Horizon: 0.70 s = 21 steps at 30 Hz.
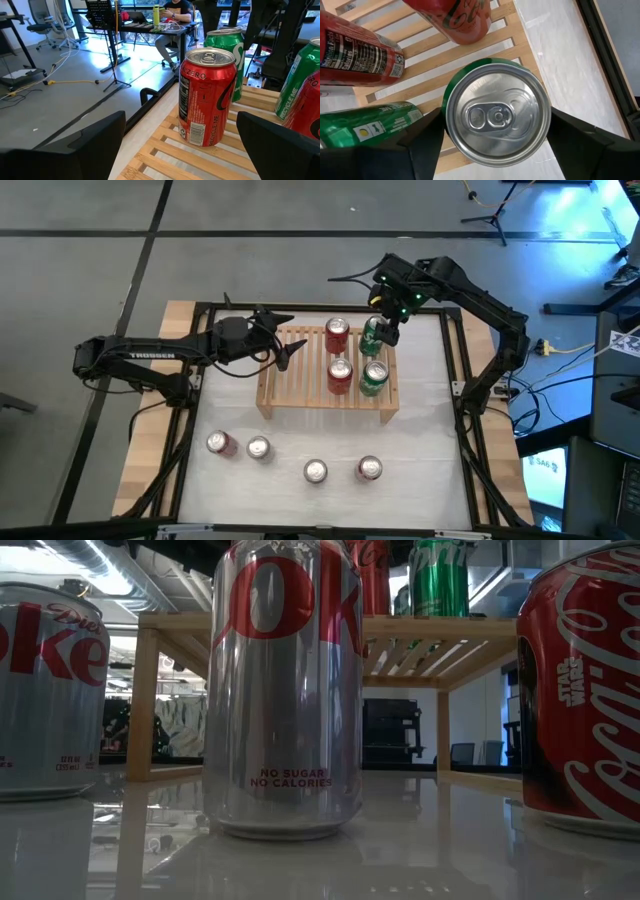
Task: Place canned beverage on shelf
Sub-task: Adjust the green soda can on the shelf
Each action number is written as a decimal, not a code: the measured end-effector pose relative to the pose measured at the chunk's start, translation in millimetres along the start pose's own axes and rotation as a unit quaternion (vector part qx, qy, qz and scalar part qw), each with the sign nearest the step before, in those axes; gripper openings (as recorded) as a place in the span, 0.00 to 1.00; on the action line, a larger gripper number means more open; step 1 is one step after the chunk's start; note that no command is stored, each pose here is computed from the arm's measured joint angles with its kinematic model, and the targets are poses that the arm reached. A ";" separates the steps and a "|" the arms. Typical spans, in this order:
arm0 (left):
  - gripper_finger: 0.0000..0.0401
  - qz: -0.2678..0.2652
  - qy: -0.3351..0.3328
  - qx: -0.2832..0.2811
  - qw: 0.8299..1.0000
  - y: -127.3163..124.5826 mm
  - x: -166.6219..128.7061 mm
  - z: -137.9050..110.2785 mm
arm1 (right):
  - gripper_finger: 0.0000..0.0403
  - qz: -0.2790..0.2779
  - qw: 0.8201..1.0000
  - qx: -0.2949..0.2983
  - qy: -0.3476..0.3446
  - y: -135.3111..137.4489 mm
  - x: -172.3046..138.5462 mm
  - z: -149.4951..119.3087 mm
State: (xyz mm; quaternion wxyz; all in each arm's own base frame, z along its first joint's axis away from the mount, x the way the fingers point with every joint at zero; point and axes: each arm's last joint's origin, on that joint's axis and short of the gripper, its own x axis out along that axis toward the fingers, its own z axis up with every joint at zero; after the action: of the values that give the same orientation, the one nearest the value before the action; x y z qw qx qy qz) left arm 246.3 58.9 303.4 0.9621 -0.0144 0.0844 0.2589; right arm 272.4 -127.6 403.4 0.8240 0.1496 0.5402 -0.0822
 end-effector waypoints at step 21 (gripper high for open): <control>0.93 0.000 0.000 0.000 1.000 -0.1 0.0 0.0 | 0.94 -0.005 1.000 0.000 0.001 -0.4 0.2 0.0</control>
State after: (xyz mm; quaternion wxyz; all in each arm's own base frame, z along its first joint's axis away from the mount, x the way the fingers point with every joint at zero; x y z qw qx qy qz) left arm 246.3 58.8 303.4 0.9622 -0.0144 0.0844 0.2586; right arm 272.3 -128.0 403.1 0.8230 0.1472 0.5417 -0.0863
